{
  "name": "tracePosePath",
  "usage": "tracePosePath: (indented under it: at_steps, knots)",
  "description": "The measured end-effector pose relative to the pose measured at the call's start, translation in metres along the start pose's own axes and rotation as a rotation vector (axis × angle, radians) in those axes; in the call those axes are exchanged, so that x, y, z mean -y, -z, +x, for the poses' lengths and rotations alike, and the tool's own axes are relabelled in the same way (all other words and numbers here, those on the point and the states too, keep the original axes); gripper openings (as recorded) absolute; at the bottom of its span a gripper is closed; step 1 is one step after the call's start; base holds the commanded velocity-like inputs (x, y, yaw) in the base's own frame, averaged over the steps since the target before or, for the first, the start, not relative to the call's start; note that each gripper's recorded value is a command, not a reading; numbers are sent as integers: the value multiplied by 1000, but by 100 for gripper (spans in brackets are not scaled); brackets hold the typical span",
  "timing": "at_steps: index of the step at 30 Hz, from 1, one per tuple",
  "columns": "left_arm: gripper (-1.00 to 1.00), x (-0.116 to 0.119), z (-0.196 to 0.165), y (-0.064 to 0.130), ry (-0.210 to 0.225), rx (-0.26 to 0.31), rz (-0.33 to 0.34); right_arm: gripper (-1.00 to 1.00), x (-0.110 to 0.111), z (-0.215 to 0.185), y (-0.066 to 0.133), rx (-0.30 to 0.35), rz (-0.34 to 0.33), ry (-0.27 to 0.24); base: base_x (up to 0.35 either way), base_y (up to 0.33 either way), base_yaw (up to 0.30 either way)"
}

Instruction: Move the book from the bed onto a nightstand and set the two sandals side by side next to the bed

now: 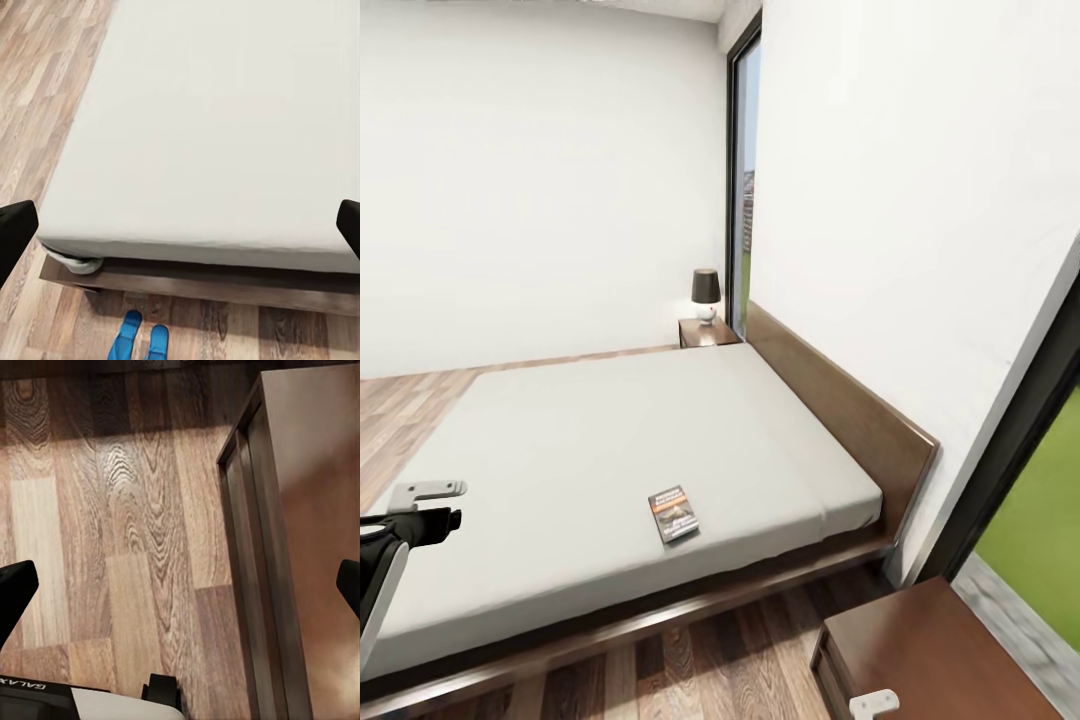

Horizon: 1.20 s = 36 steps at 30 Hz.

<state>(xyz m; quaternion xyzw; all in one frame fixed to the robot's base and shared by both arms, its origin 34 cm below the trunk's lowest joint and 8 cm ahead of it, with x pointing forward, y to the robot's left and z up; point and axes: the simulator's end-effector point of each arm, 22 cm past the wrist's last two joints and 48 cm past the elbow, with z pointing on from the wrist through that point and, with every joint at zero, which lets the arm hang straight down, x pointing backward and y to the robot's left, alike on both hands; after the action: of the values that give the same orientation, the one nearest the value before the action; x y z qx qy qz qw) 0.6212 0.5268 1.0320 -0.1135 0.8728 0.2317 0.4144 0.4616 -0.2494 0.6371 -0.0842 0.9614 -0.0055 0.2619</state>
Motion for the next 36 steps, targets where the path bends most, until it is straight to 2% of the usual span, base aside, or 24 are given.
tracePosePath:
  at_steps: [12,27,36]
  knots:
    - [100,-5,-10,11,10,17,1,100,1,-10,8,19,3,1,0,0,0]
    - [100,-6,-13,14,15,26,4,100,2,-14,10,28,5,1,25,0,3]
    - [100,-4,-13,14,16,25,6,100,2,-14,10,29,4,1,120,0,130]
